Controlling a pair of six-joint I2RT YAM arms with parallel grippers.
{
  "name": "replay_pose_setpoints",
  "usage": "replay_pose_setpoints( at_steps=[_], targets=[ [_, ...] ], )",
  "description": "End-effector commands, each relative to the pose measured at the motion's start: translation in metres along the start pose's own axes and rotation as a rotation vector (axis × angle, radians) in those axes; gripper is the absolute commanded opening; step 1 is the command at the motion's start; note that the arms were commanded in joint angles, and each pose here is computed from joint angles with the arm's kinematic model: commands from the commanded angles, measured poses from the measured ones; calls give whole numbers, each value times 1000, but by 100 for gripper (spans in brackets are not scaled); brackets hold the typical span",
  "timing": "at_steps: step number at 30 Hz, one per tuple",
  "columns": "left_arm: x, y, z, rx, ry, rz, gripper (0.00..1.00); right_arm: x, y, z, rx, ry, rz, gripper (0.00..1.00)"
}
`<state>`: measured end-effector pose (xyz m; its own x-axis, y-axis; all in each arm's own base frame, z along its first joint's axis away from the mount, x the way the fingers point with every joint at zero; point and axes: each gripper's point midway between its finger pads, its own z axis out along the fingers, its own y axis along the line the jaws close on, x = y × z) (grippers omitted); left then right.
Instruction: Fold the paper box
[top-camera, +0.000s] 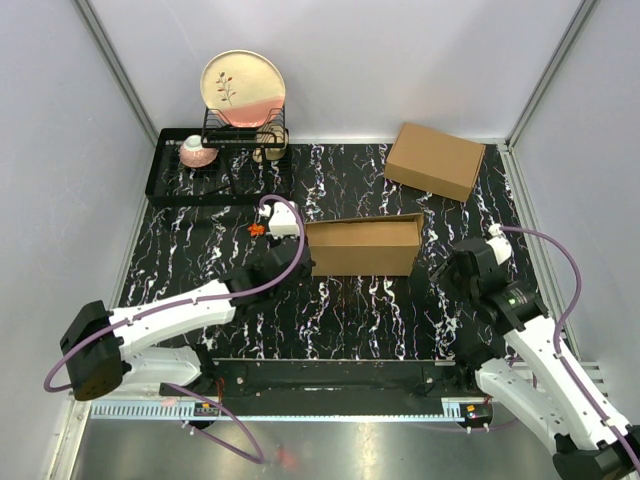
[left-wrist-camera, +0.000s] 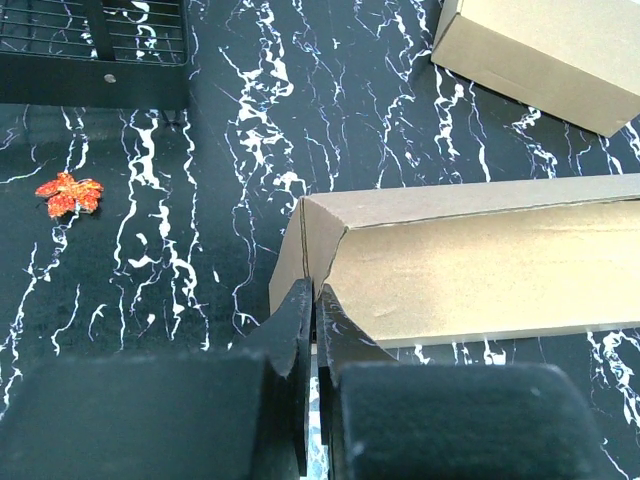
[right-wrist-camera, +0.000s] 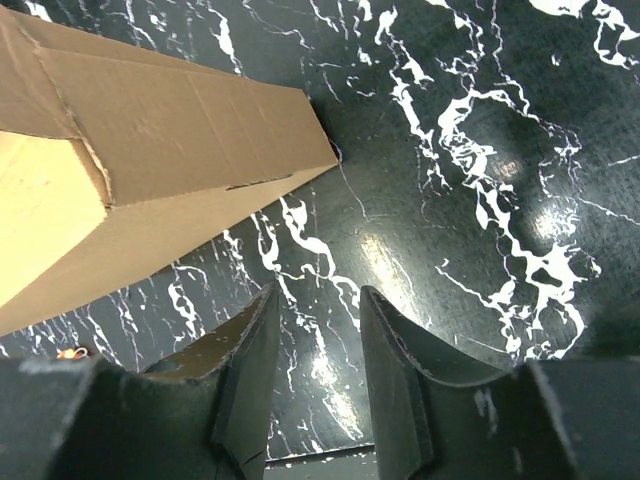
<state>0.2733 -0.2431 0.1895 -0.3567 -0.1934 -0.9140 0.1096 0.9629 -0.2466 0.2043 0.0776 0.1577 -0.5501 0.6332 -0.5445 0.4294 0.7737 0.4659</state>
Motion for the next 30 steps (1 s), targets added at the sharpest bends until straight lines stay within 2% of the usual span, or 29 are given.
replay_pose_setpoints(
  at_steps=[1,3,7,9,10,12,19,26,30],
  targets=[
    [61,44,-9,-99,207,235,0,-30,21,-23,-111,-112,-4,44],
    [56,43,-10,-96,195,229,4,-36,30,-29,-163,-136,-15,45],
    [42,37,-12,-77,170,221,7,-52,55,-36,-230,-166,-69,48],
    [38,36,-12,-74,162,234,11,-60,67,-40,-255,-178,-103,53],
    [33,34,-12,-73,151,230,17,-62,72,-37,-252,-177,-114,55],
    [29,33,-12,-74,145,237,23,-69,80,-39,-261,-191,-132,59],
    [18,30,-14,-68,122,232,32,-79,94,-39,-292,-221,-162,61],
    [10,28,-14,-73,107,242,46,-82,104,-33,-300,-224,-180,61],
    [2,26,-13,-80,92,245,50,-84,106,-29,-298,-230,-185,61]
  ],
)
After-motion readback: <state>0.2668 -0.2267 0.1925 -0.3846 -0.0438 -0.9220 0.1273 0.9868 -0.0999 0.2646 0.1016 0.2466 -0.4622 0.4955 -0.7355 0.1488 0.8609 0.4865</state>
